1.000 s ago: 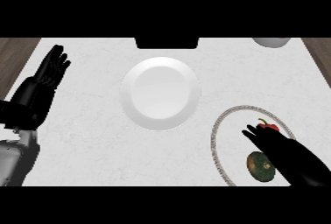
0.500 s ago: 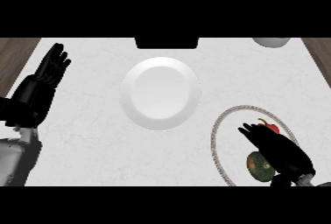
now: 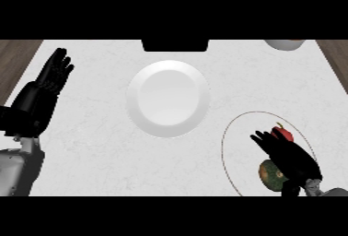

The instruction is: Pick the squash from the placemat and place it in the plate

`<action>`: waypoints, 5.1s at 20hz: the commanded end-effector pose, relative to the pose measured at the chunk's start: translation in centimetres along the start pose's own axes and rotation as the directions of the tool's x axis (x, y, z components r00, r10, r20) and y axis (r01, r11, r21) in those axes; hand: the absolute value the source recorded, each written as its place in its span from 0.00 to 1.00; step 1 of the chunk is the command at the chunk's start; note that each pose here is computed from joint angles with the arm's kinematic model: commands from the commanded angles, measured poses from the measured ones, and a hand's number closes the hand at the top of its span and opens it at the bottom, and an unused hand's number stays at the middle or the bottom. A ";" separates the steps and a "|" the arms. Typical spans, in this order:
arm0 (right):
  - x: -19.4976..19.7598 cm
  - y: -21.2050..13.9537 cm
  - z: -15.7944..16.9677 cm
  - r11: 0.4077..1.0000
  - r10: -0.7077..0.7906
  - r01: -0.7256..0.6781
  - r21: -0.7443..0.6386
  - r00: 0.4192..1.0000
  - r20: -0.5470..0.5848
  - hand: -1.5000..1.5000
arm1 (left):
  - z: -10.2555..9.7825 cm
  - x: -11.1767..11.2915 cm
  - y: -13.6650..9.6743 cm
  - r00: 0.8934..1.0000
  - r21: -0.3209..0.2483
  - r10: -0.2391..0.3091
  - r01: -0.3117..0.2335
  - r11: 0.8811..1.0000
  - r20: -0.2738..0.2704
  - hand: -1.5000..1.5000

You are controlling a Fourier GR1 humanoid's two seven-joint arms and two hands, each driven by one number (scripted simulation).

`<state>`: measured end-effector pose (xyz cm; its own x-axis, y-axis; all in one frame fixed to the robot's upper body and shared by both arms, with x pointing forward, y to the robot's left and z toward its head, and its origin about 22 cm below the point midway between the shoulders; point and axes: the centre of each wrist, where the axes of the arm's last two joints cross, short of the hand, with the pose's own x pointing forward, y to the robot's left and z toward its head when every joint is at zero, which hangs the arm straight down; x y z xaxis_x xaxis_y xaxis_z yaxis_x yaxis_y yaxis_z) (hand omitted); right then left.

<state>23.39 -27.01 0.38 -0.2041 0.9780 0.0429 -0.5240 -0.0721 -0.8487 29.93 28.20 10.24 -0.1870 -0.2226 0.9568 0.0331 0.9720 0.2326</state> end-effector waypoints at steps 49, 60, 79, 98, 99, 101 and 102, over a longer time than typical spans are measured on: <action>19.7 -17.2 -1.8 0.500 -0.589 0.469 -0.728 0.801 0.111 1.00 | 0.0 0.8 0.1 1.000 -0.026 -0.003 0.003 1.000 0.021 0.50; 21.9 -17.6 -10.9 0.557 -0.605 0.422 -0.715 0.796 -0.001 1.00 | -0.4 1.2 -1.7 1.000 -0.060 0.004 -0.002 0.998 0.019 0.50; 18.7 -15.4 -15.3 0.359 -0.781 0.630 -0.689 0.607 0.147 0.00 | -2.8 2.0 -2.8 0.998 -0.105 0.017 -0.011 0.994 0.059 0.50; 13.1 -12.5 -13.7 -0.119 -0.818 0.728 -0.676 0.315 0.482 0.00 | 0.7 1.1 0.8 1.000 0.002 -0.004 0.004 1.000 0.004 0.50; 11.9 -12.4 -12.9 -0.098 -0.811 0.746 -0.658 0.323 0.487 0.00 | 0.1 0.3 1.1 1.000 0.018 -0.010 0.010 1.000 -0.016 0.50; 11.4 -10.0 -12.6 -0.112 -0.800 0.752 -0.650 0.320 0.507 0.00 | 0.8 0.8 -0.5 1.000 0.007 0.009 -0.009 1.000 -0.007 0.50; 9.6 -10.1 -11.4 -0.092 -0.796 0.754 -0.651 0.338 0.503 0.00 | 0.6 -0.1 -0.7 1.000 0.007 0.017 -0.017 1.000 0.006 0.50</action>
<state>38.34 -11.53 4.52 -0.0417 0.2896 0.9562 0.4391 0.8650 -0.2428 29.63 28.02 10.39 -0.1884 -0.2162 0.9580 0.0371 0.9732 0.2270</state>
